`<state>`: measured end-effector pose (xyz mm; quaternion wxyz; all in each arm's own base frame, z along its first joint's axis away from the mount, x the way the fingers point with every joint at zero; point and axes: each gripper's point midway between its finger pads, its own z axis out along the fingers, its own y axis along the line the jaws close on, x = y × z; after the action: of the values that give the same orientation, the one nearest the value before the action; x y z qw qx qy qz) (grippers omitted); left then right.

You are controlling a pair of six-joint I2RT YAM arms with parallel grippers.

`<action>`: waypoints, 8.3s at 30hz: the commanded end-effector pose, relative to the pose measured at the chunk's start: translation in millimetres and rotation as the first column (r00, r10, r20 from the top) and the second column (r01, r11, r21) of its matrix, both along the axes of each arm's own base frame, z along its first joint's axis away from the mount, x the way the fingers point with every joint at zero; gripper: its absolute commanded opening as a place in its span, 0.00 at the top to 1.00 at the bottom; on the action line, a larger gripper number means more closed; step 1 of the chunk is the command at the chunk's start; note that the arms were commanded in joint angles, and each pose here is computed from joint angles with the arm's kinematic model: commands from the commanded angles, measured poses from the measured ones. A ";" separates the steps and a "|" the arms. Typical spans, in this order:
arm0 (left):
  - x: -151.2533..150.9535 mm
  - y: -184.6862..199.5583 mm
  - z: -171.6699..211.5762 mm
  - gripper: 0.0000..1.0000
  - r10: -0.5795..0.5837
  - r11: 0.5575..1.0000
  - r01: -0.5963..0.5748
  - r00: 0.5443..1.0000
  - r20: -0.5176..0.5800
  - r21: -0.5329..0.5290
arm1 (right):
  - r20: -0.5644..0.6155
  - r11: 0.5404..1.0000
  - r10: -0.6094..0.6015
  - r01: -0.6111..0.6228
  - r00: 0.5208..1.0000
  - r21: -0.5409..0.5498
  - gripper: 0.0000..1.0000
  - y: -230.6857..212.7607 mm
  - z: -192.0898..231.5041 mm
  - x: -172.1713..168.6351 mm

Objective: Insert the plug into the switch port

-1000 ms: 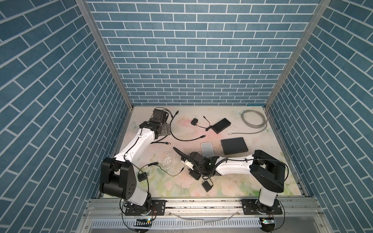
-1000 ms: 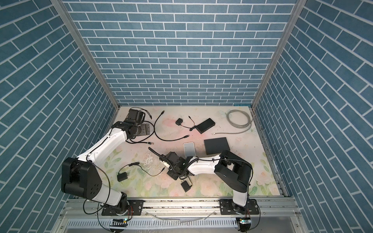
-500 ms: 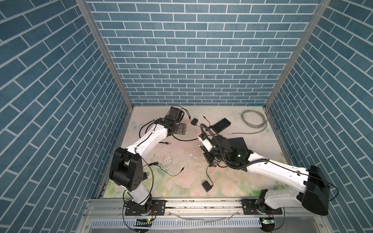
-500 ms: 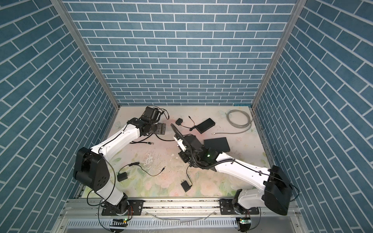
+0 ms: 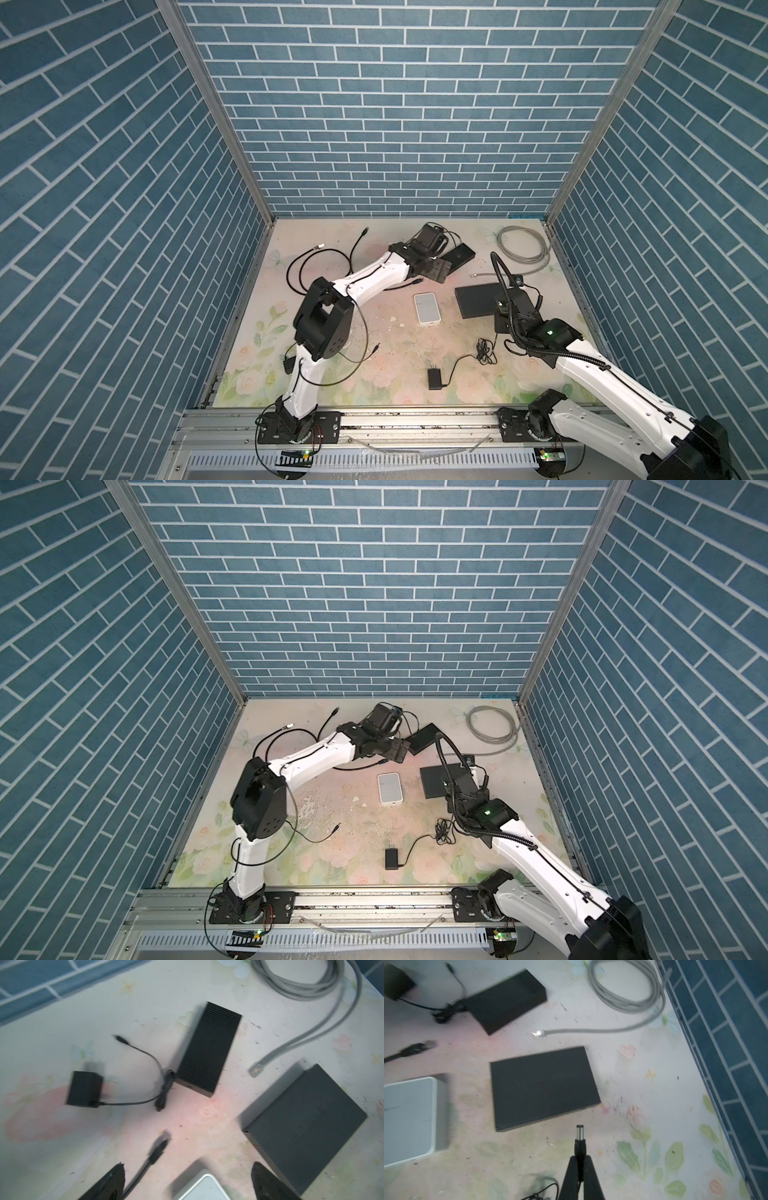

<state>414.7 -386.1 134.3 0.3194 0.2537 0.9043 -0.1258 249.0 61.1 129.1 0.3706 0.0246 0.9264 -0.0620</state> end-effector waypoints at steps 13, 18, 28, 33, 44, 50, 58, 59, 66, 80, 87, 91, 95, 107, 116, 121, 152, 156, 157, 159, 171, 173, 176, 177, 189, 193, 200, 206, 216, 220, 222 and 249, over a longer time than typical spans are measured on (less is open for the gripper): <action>-6.7 -118.0 -67.4 0.02 -0.211 0.976 0.207 0.976 -0.052 -0.063 | -0.159 0.888 -0.307 0.343 0.938 0.306 1.00 -36.6 -87.0 8.0; -12.4 -131.0 -82.1 0.02 -0.256 0.964 0.248 0.964 -0.075 -0.100 | -0.196 0.817 -0.355 0.405 0.914 0.410 1.00 -43.6 -97.2 26.9; -32.4 -119.0 -94.7 0.04 -0.288 0.956 0.278 0.948 -0.134 -0.094 | -0.158 0.787 -0.254 0.299 0.954 0.540 1.00 -23.7 -87.5 79.6; -40.1 -102.8 -87.7 0.06 -0.278 0.960 0.271 0.953 -0.122 -0.072 | -0.183 0.789 -0.062 0.161 0.981 0.593 1.00 6.8 -79.1 96.7; -6.8 -41.7 -80.0 0.10 -0.110 0.991 0.119 0.986 -0.125 0.064 | -0.246 0.838 0.395 -0.238 0.885 0.491 1.00 19.4 -54.7 65.2; 9.8 -33.9 -74.0 0.08 -0.152 0.984 0.161 0.982 -0.115 0.080 | -0.286 0.808 0.546 -0.405 0.788 0.428 1.00 19.1 -57.6 64.5; 15.9 -62.6 -72.0 0.08 -0.241 0.970 0.240 0.960 -0.140 -0.023 | -0.323 0.773 0.623 -0.498 0.712 0.393 1.00 16.2 -77.6 26.5; 13.9 -68.6 -70.4 0.08 -0.259 0.966 0.255 0.955 -0.142 -0.048 | -0.324 0.784 0.612 -0.498 0.721 0.371 1.00 12.8 -80.1 27.8; 5.4 -88.5 -82.8 0.07 -0.322 0.947 0.319 0.934 -0.153 -0.047 | -0.315 0.827 0.562 -0.510 0.765 0.237 1.00 -3.3 -79.4 58.1; 2.5 -83.9 -100.4 0.07 -0.281 0.960 0.275 0.937 -0.207 -0.059 | -0.174 0.826 0.547 -0.562 0.818 -0.046 1.00 -19.8 -61.2 83.0; 5.4 -81.0 -98.8 0.07 -0.245 0.968 0.218 0.935 -0.258 -0.127 | -0.242 0.756 0.647 -0.650 0.723 0.078 1.00 0.6 -72.3 65.8; 10.3 -72.7 -98.3 0.07 -0.216 0.973 0.184 0.935 -0.282 -0.137 | -0.273 0.715 0.693 -0.685 0.667 0.140 1.00 9.2 -77.4 62.4; 8.7 -70.8 -98.0 0.07 -0.220 0.973 0.190 0.933 -0.286 -0.128 | -0.275 0.702 0.702 -0.702 0.657 0.117 1.00 12.2 -79.1 68.1; -10.0 -75.5 -89.5 0.08 -0.235 0.962 0.164 0.903 -0.360 -0.218 | -0.293 0.666 0.727 -0.742 0.621 0.082 1.00 13.0 -83.3 87.8; -19.0 -74.7 -94.9 0.10 -0.243 0.963 0.174 0.891 -0.383 -0.205 | -0.264 0.646 0.734 -0.763 0.626 -0.014 1.00 6.9 -83.9 103.5; -21.7 -72.1 -98.9 0.11 -0.235 0.967 0.173 0.886 -0.400 -0.186 | -0.233 0.626 0.745 -0.776 0.625 -0.078 1.00 4.1 -87.2 114.3; 14.9 -60.6 -83.0 0.10 -0.137 0.988 0.104 0.932 -0.336 -0.114 | -0.134 0.624 0.768 -0.779 0.626 -0.059 1.00 2.5 -67.8 114.0; 21.4 -52.9 -63.7 0.10 -0.125 0.987 0.090 0.946 -0.300 -0.130 | -0.082 0.668 0.743 -0.744 0.664 0.026 1.00 16.9 -44.5 106.3; 22.1 -51.4 -61.2 0.10 -0.124 0.988 0.089 0.947 -0.296 -0.128 | -0.075 0.678 0.734 -0.734 0.675 0.038 1.00 21.3 -40.7 104.5; 23.0 -48.2 -57.1 0.10 -0.118 0.989 0.086 0.949 -0.293 -0.121 | -0.085 0.692 0.721 -0.718 0.687 0.072 1.00 32.2 -34.4 97.2; -25.6 -55.7 13.0 0.37 -0.304 0.869 0.115 0.891 -0.336 -0.481 | 0.149 0.630 0.739 -0.752 0.657 0.192 1.00 79.7 -5.1 76.5; -34.3 -59.4 21.7 0.38 -0.334 0.840 0.112 0.878 -0.343 -0.531 | 0.173 0.618 0.742 -0.761 0.648 0.197 1.00 83.9 -5.7 78.2; -45.8 -71.5 24.2 0.41 -0.380 0.801 0.107 0.851 -0.362 -0.588 | 0.173 0.603 0.761 -0.780 0.625 0.168 1.00 89.4 -6.2 78.1; -47.3 -73.1 20.0 0.44 -0.381 0.805 0.105 0.846 -0.373 -0.584 | 0.178 0.599 0.763 -0.783 0.622 0.169 1.00 90.1 -5.1 77.9; -39.0 -83.3 4.8 0.50 -0.362 0.787 0.023 0.827 -0.431 -0.617 | 0.228 0.563 0.779 -0.811 0.585 0.159 1.00 104.6 2.8 80.3; -41.6 -81.8 3.7 0.56 -0.361 0.786 0.014 0.822 -0.440 -0.618 | 0.235 0.563 0.776 -0.811 0.585 0.160 1.00 106.8 2.2 82.2; -45.7 -80.5 -1.4 0.65 -0.360 0.780 -0.010 0.811 -0.462 -0.626 | 0.259 0.573 0.765 -0.807 0.589 0.145 1.00 108.0 4.9 85.7; -46.3 -83.0 2.8 0.71 -0.371 0.763 -0.021 0.804 -0.464 -0.646 | 0.265 0.571 0.767 -0.810 0.585 0.137 1.00 111.0 6.4 88.7; -46.0 -82.6 16.8 0.83 -0.386 0.705 -0.080 0.791 -0.475 -0.705 | 0.241 0.609 0.752 -0.787 0.614 0.104 1.00 115.3 1.8 104.2; -45.3 -76.9 18.4 0.87 -0.373 0.715 -0.080 0.797 -0.475 -0.695 | 0.255 0.628 0.736 -0.773 0.628 0.093 1.00 115.3 3.1 110.9; -43.8 -73.2 15.9 0.90 -0.358 0.725 -0.084 0.802 -0.478 -0.684 | 0.258 0.630 0.732 -0.771 0.630 0.094 1.00 116.1 3.6 112.0; -34.2 -53.1 19.6 0.95 -0.254 0.799 -0.060 0.868 -0.426 -0.598 | 0.221 0.557 0.770 -0.799 0.599 0.225 0.72 131.5 0.2 91.5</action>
<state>378.4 -440.2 134.1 0.1174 0.1371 0.8606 -0.4761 329.2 182.6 113.1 0.3738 -0.3385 0.8323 0.2300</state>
